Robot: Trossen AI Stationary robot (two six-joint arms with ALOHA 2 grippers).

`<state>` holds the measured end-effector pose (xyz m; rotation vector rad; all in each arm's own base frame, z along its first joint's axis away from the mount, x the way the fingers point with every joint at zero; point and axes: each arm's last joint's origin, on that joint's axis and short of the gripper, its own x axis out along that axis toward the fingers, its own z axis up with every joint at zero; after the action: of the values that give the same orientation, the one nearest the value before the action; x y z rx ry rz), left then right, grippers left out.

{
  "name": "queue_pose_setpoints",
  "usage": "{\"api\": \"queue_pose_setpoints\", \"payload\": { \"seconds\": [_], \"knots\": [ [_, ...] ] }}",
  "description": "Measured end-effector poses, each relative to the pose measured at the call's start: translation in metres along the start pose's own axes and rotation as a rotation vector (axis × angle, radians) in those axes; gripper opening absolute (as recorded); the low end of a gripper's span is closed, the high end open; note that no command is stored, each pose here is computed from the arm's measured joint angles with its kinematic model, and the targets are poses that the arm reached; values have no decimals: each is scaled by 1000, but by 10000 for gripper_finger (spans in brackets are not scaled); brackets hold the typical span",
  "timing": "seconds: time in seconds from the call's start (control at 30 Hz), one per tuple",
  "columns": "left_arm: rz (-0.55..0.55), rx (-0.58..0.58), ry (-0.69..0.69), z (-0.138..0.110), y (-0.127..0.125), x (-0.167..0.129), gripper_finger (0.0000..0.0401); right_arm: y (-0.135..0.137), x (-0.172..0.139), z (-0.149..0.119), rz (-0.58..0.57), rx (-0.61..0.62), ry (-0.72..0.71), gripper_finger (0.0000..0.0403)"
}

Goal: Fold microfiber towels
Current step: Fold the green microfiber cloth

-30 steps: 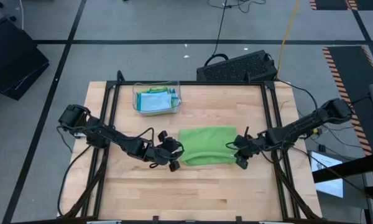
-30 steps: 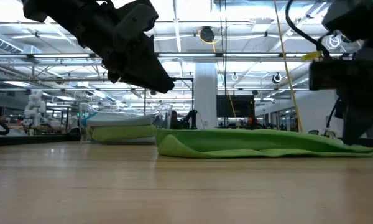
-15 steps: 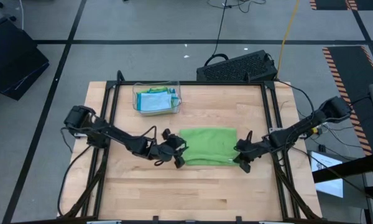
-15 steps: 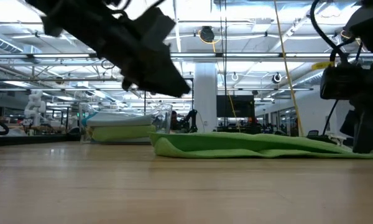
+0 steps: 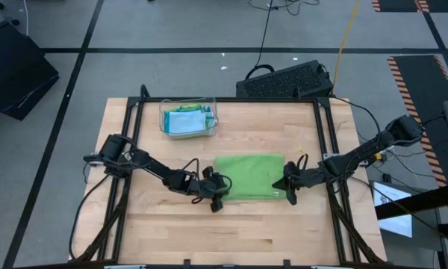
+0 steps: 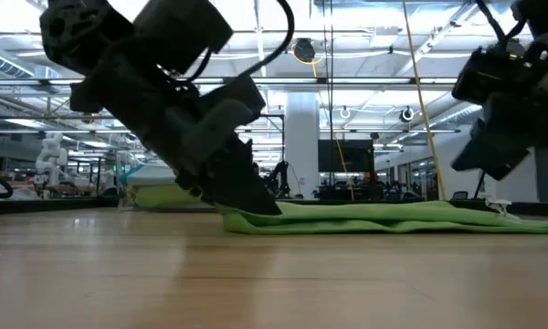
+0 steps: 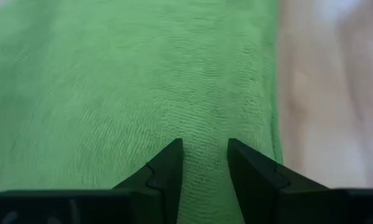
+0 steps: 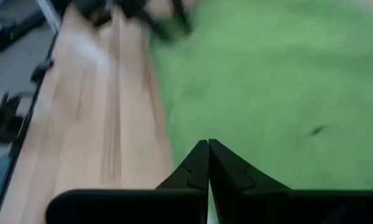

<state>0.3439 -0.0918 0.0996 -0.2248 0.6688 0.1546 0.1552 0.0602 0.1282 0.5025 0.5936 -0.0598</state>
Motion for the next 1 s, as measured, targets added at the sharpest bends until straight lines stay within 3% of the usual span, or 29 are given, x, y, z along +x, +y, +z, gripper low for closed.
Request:
{"api": "queue_pose_setpoints", "payload": {
  "seconds": [0.2, 0.53, 0.9, 1.0],
  "knots": [
    [-43, 87, 14, -3, -8, -3, 129, 5, 1, 10, -11, -31, -151, 2],
    [-81, 70, 13, -5, -22, -13, 129, 12, 19, 13, 45, -65, -251, 2],
    [-90, 69, 62, -16, -32, -17, 129, -6, 48, -1, -59, -60, -201, 2],
    [-115, 87, 25, -7, -37, -27, 129, -10, 53, -7, -82, -71, -170, 2]
  ]
}}
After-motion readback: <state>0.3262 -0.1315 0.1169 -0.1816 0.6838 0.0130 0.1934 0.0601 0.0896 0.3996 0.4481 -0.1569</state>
